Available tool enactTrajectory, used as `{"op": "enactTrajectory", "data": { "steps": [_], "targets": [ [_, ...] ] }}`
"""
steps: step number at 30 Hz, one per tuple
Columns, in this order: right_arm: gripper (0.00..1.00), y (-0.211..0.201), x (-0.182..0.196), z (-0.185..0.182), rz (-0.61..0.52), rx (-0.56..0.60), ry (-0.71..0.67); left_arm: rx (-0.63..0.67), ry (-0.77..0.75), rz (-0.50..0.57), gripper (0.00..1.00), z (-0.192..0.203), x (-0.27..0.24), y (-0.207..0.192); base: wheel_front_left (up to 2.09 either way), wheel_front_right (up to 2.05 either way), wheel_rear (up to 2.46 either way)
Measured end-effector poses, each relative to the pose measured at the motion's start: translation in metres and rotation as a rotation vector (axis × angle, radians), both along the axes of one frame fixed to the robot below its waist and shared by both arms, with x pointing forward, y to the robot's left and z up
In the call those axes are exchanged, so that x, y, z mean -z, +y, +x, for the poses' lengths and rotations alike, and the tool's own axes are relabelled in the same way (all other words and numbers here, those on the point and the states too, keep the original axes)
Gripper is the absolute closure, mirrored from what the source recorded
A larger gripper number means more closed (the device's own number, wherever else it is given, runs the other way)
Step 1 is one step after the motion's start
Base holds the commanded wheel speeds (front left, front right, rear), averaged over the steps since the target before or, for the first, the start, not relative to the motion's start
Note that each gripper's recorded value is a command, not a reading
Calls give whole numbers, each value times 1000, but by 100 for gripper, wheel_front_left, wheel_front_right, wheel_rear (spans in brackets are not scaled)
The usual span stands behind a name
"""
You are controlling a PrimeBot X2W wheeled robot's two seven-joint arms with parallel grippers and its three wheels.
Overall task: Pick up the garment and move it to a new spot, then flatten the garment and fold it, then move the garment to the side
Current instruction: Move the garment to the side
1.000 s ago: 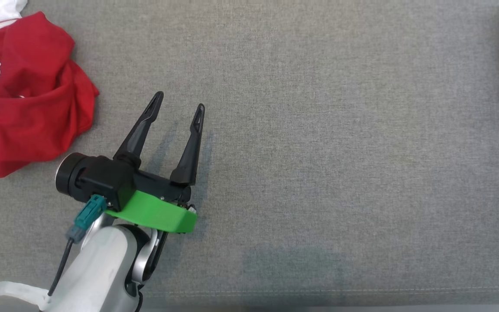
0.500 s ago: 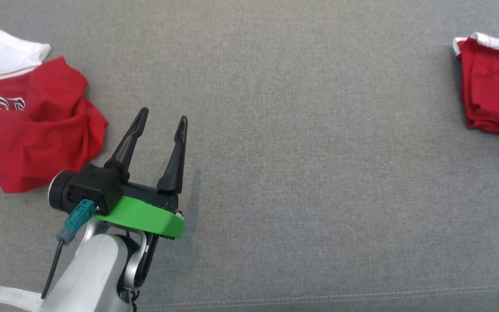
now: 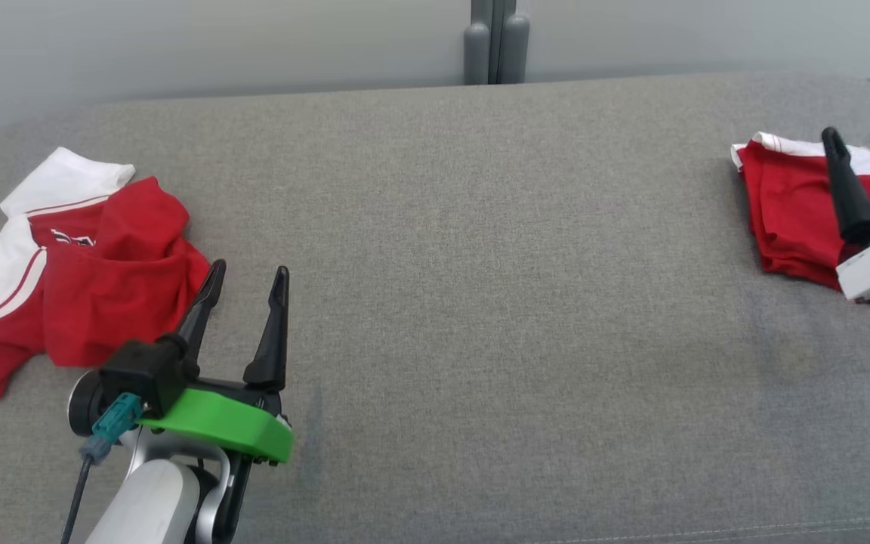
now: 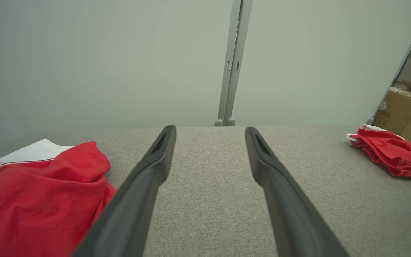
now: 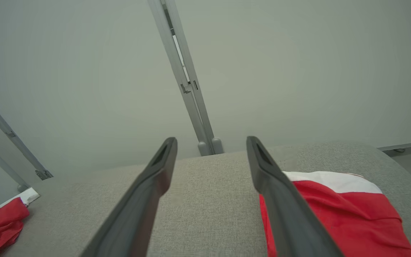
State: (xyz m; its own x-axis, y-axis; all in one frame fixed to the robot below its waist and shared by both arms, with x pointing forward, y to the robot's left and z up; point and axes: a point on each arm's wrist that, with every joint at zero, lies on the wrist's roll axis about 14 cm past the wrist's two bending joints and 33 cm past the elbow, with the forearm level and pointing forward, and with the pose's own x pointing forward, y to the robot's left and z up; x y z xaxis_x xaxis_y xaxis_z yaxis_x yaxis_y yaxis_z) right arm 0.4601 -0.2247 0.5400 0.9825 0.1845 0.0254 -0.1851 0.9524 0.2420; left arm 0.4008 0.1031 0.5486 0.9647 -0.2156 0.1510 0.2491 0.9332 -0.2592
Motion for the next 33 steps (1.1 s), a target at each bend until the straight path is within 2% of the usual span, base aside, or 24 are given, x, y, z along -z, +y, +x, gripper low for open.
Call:
{"op": "enactTrajectory", "data": {
  "steps": [9,15,21,33],
  "targets": [
    [0,45,-9,-42,-45,-98,-61,-87,-10,13,0,-28,-3,32,0,0,0],
    [0,36,-16,-55,26,26,-89,-144,-13,-9,0,-41,-3,47,0,0,0],
    [0,44,0,-71,13,44,-62,-157,-8,0,0,-42,1,49,0,0,0],
    [0,50,-6,-88,-23,43,-105,-167,-56,-1,0,-43,-13,46,0,0,0]
  ]
}}
